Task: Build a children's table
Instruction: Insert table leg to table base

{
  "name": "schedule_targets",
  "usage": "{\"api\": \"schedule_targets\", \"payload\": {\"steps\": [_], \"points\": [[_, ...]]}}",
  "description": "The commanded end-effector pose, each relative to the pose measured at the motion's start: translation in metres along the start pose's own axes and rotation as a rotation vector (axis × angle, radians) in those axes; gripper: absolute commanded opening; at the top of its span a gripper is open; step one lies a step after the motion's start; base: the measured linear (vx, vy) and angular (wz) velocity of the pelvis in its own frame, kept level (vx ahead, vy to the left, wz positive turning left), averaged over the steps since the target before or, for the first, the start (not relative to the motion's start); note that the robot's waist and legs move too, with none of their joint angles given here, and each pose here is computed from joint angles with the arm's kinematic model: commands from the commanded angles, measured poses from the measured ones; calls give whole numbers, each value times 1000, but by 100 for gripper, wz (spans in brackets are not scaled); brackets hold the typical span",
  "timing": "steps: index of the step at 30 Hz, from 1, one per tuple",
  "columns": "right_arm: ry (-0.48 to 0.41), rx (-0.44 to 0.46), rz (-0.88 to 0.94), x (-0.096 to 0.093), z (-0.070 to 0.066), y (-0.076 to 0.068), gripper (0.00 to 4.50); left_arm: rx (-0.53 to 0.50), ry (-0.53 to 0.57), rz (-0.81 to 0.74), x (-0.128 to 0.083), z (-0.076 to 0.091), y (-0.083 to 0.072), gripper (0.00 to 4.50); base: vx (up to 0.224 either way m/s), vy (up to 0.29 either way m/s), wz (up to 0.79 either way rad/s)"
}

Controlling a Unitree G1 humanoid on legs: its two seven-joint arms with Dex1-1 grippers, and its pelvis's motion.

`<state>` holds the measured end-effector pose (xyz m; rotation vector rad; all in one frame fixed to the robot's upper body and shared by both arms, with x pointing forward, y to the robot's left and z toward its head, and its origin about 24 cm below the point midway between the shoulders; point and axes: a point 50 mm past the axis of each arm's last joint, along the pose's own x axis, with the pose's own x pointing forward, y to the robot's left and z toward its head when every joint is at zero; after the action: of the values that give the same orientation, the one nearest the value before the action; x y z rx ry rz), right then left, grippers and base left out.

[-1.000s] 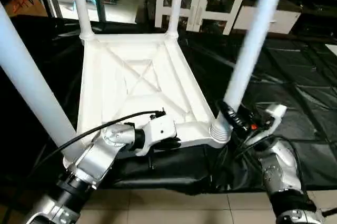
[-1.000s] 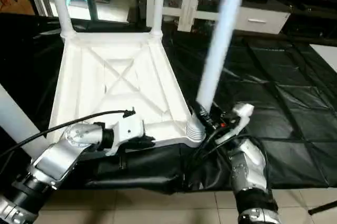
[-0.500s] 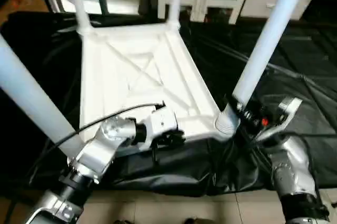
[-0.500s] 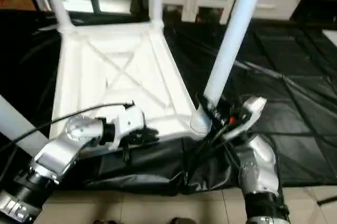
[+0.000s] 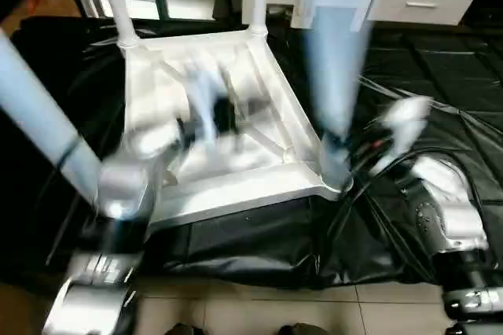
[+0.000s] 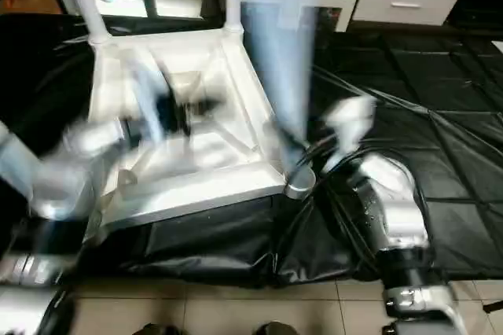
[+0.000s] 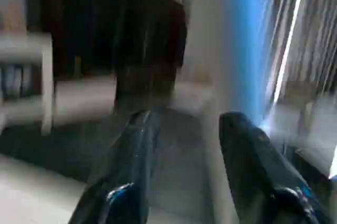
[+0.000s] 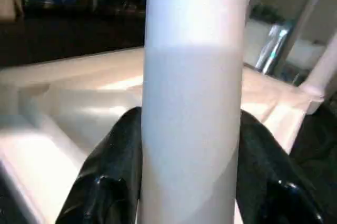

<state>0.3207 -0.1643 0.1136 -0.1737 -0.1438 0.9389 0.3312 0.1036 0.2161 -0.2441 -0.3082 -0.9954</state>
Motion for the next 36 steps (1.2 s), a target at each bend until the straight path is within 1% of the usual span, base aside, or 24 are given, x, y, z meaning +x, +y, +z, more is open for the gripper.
{"api": "schedule_targets", "payload": {"steps": [1, 4, 5, 6, 7, 8, 10, 12, 13, 14, 16, 18, 19, 20, 22, 25, 27, 30, 31, 32, 33, 34, 35, 36], "points": [[34, -86, 26, 10, 15, -4, 183, -151, -182, -50, 8, 26, -10, 223, 0, 0, 0], [67, -128, 36, 14, 19, -5, 183, -244, -268, -94, 13, 37, -15, 257, 0, 0, 0], [72, -135, 36, 14, 19, -5, 183, -266, -284, -100, 14, 39, -15, 257, 0, 0, 0], [76, -139, 34, 16, 20, -5, 183, -285, -290, -99, 16, 40, -16, 263, 0, 0, 0], [82, -149, 40, 17, 21, -4, 183, -305, -290, -108, 16, 40, -17, 291, 0, 0, 0], [87, -158, 45, 18, 21, -3, 183, -316, -288, -114, 17, 40, -18, 301, 0, 0, 0], [109, -180, 56, 19, 21, -2, 183, -334, -284, -110, 17, 42, -20, 306, 0, 0, 0], [117, -182, 59, 19, 20, -2, 183, -339, -284, -113, 17, 42, -21, 306, 0, 0, 0], [136, -186, 52, 20, 19, -2, 183, -344, -287, -152, 18, 46, -27, 318, 0, 0, 0], [144, -188, 44, 20, 18, -3, 183, -342, -287, -169, 18, 47, -29, 335, 0, 0, 0], [171, -203, 1, 19, 17, -8, 183, -363, -293, -264, 17, 53, -42, 345, 0, 0, 0], [176, -206, -11, 19, 16, -10, 183, -368, -293, -283, 17, 55, -45, 356, 0, 0, 0], [187, -195, -55, 19, 15, -14, 183, -398, -296, -351, 14, 58, -53, 379, 0, 0, 0], [191, -193, -70, 19, 15, -16, 183, -409, -295, -377, 14, 59, -57, 385, 0, 0, 0], [202, -186, -93, 19, 14, -18, 183, -410, -274, -443, 12, 60, -66, 387, 0, 0, 0], [200, -185, -100, 20, 14, -19, 183, -410, -252, -486, 11, 60, -71, 387, 0, 0, 0], [194, -186, -90, 22, 15, -17, 183, -403, -241, -477, 11, 60, -72, 387, 0, 0, 0], [165, -182, -95, 26, 18, -16, 183, -360, -239, -366, 13, 58, -65, 387, 0, 0, 0], [161, -181, -99, 26, 19, -17, 183, -357, -240, -354, 13, 58, -64, 387, 0, 0, 0], [141, -155, -119, 26, 21, -19, 183, -352, -244, -306, 15, 58, -58, 387, 0, 0, 0], [111, -112, -154, 25, 23, -23, 183, -344, -248, -248, 15, 57, -51, 387, 0, 0, 0], [49, -27, -242, 21, 27, -33, 183, -322, -240, -151, 14, 54, -37, 387, 0, 0, 0], [31, -5, -267, 19, 28, -37, 183, -314, -232, -131, 13, 53, -34, 387, 0, 0, 0], [-26, 62, -336, 11, 30, -47, 183, -282, -189, -85, 10, 47, -25, 387, 0, 0, 0]]}}
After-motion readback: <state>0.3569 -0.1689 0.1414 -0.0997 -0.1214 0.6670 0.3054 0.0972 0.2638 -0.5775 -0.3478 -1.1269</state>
